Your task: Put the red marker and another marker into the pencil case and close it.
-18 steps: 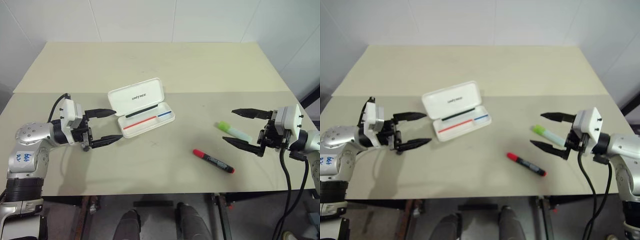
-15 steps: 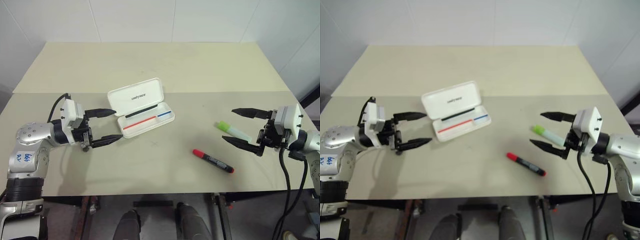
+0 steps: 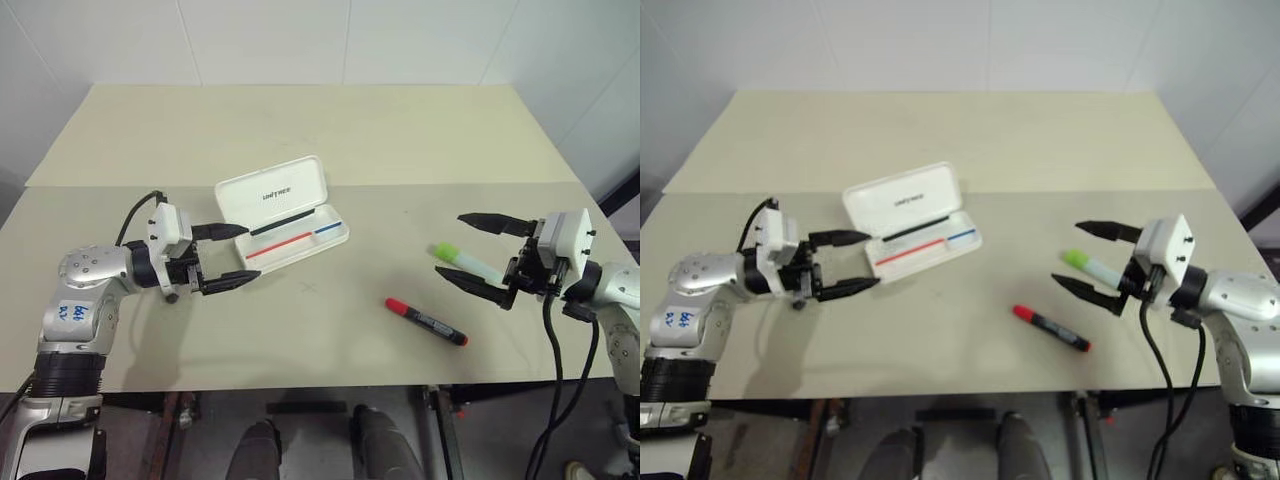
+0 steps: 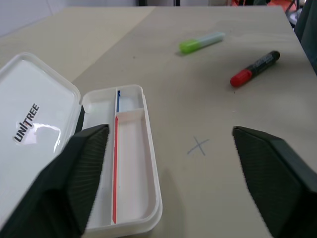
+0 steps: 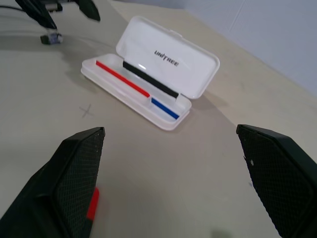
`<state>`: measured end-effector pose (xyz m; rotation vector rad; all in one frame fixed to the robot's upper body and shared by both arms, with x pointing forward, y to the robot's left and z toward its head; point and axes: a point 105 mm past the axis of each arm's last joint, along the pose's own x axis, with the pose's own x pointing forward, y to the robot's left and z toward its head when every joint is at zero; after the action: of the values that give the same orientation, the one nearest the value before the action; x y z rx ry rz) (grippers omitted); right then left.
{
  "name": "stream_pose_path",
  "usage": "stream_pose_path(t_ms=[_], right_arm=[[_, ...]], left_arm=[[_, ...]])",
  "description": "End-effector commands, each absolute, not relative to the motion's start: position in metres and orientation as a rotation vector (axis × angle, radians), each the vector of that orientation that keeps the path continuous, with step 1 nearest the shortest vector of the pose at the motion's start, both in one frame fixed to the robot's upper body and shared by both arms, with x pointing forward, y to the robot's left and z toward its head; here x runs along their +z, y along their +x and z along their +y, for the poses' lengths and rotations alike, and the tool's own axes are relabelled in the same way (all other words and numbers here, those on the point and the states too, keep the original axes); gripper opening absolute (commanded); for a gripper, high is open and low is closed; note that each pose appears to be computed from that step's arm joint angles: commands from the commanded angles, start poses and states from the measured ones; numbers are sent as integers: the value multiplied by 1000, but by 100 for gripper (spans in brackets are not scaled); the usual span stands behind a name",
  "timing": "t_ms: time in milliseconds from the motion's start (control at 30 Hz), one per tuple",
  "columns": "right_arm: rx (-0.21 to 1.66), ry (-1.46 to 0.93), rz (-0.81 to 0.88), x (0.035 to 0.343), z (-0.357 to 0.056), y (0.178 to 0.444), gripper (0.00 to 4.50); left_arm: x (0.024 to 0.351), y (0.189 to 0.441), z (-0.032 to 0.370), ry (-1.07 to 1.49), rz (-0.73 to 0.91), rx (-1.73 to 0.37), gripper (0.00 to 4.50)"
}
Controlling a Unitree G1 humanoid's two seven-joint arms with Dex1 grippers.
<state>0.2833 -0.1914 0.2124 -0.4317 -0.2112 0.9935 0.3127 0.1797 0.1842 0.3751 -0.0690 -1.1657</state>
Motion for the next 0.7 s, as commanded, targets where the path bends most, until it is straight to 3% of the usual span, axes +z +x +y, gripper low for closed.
stream_pose_path(t_ms=[33, 133, 700], right_arm=[[1009, -453, -270, 221, -179, 281, 450], [1040, -456, -290, 223, -167, 277, 450], [1173, -410, -351, 224, -120, 257, 450]], left_arm=[[180, 314, 179, 413, -51, -1152, 289], [171, 318, 174, 418, -24, -1131, 183], [135, 341, 163, 499, 121, -1034, 183]])
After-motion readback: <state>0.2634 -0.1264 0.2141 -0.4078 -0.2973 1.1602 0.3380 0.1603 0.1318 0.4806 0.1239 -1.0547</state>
